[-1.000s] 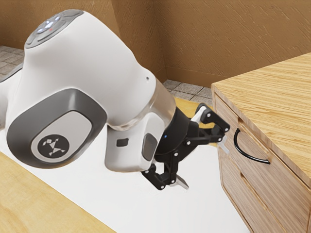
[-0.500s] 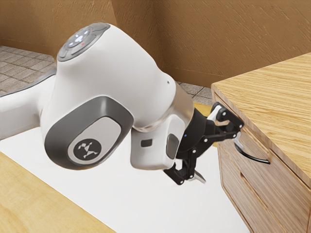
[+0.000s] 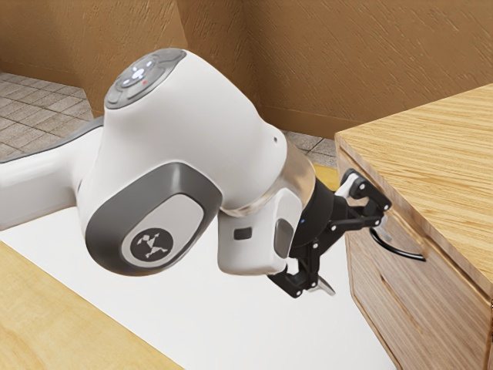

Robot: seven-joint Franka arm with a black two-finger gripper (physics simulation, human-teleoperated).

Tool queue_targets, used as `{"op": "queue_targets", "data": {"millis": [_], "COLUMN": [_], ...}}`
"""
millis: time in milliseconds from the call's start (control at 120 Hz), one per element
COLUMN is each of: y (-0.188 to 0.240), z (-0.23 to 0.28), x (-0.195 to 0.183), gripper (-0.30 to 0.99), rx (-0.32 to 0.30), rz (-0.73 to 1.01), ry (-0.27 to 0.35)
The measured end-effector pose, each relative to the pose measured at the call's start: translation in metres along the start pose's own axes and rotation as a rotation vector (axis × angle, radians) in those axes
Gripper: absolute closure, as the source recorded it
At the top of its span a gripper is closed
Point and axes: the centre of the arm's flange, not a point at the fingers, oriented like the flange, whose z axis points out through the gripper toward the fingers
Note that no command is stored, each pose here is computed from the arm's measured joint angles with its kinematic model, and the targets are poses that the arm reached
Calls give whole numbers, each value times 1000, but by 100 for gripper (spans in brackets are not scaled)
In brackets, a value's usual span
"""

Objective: Pull the drawer handle with one arm to open the drawer

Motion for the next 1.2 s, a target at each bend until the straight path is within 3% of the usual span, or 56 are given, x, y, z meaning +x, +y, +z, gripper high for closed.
{"op": "queue_targets", "data": {"millis": [242, 433, 875, 1200], "y": [2, 11, 36, 65], "z": [-12, -12, -31, -42], "x": [1, 1, 3, 0], "gripper": [19, 18, 33, 30], "rx": [20, 12, 27, 34], "rz": [-12, -23, -47, -72], "ry": [-3, -4, -14, -26]}}
